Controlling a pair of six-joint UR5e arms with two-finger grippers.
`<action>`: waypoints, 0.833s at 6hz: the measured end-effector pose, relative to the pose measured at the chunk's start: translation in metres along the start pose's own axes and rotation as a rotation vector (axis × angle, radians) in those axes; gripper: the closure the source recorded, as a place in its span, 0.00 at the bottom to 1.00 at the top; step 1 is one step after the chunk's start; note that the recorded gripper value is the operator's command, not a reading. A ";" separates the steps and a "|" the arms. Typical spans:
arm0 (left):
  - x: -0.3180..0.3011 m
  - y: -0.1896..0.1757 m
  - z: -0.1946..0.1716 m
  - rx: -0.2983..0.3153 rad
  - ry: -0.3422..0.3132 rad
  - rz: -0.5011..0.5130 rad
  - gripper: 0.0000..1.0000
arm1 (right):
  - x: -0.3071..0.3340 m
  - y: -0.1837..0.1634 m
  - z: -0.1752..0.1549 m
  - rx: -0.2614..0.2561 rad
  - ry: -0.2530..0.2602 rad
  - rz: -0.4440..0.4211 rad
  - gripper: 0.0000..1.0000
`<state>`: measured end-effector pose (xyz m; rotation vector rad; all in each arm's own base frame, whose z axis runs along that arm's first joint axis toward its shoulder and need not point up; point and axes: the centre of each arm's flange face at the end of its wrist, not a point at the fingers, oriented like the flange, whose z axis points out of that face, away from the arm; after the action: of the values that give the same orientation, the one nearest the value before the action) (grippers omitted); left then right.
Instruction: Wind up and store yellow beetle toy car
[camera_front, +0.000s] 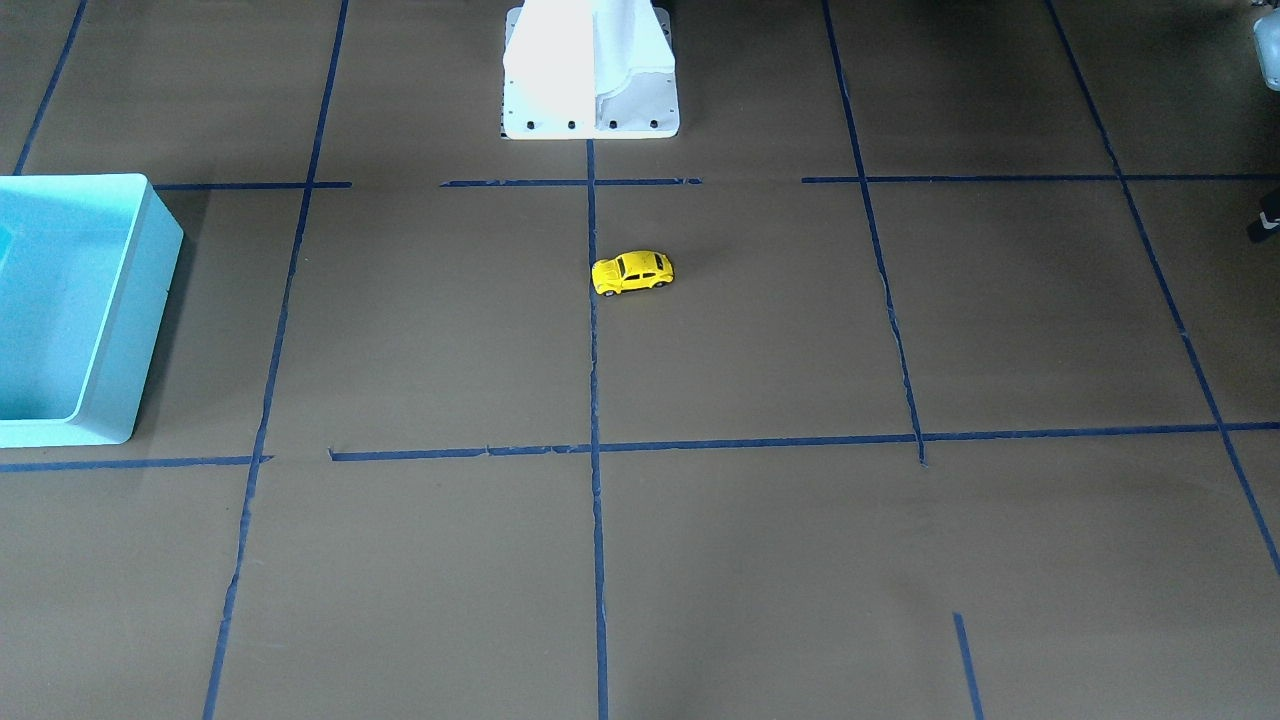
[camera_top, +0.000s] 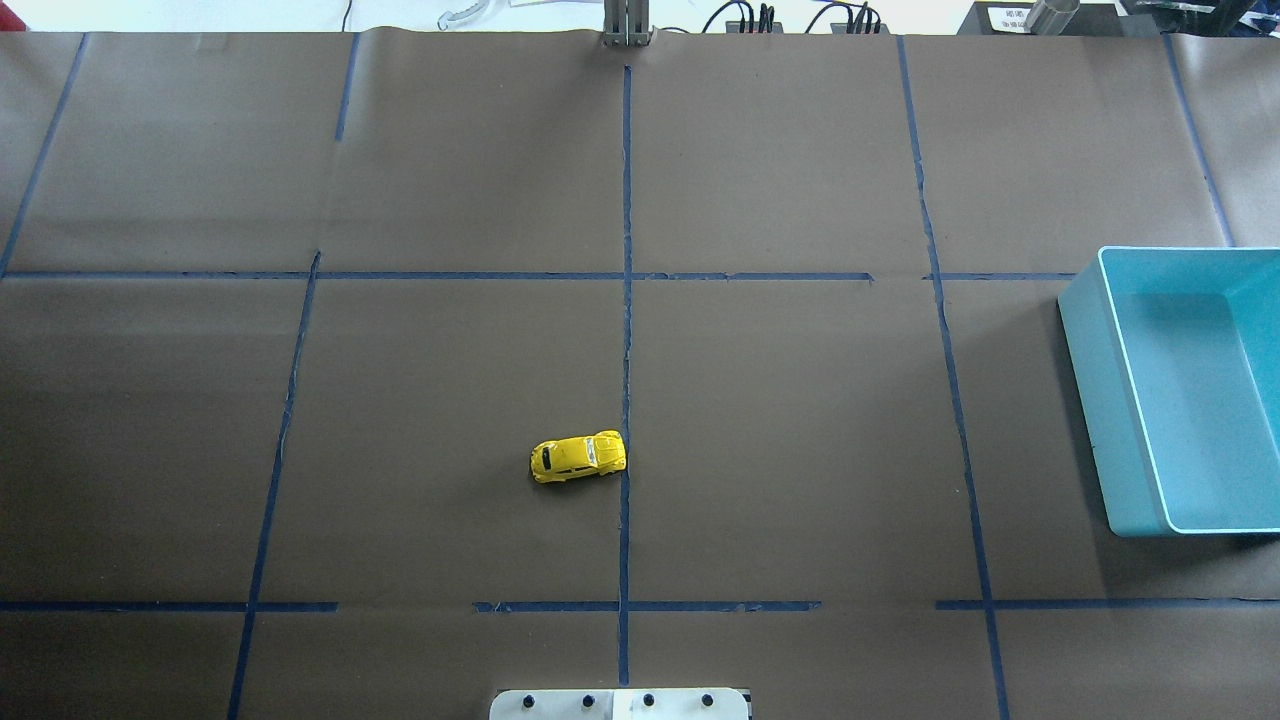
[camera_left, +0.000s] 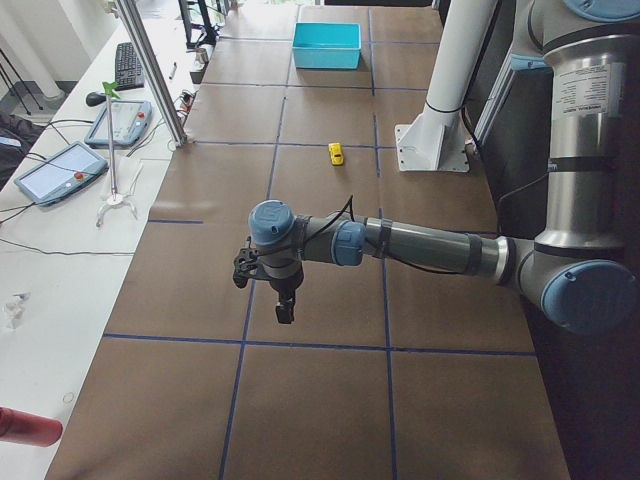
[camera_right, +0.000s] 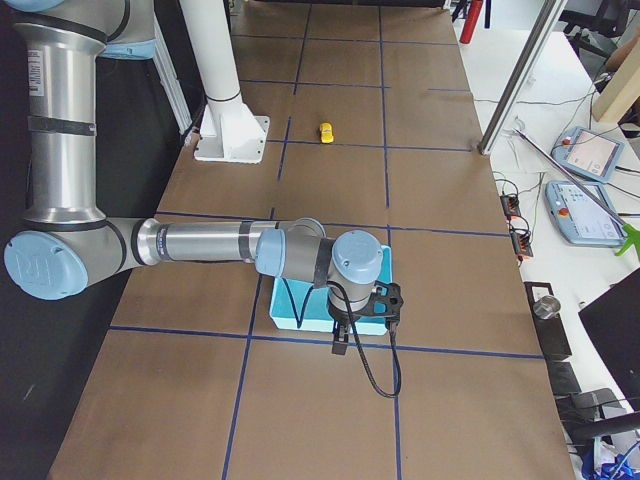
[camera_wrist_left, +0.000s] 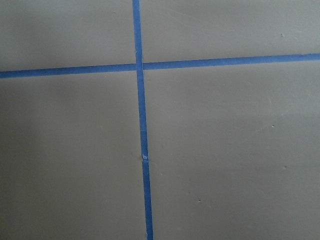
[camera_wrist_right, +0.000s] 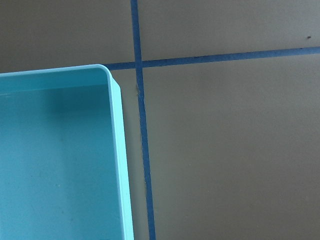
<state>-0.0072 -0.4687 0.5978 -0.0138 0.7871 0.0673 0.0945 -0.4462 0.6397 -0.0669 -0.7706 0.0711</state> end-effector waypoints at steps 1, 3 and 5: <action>-0.001 0.000 0.001 -0.001 0.000 0.001 0.00 | 0.000 0.000 0.000 0.001 0.000 -0.001 0.00; -0.002 0.000 0.002 -0.004 0.000 0.000 0.00 | -0.001 -0.001 0.000 0.003 0.000 -0.003 0.00; -0.002 -0.001 0.003 -0.002 -0.004 0.008 0.00 | 0.000 -0.001 0.000 0.003 0.000 -0.001 0.00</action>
<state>-0.0066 -0.4694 0.6016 -0.0120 0.7833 0.0759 0.0945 -0.4472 0.6394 -0.0635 -0.7704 0.0710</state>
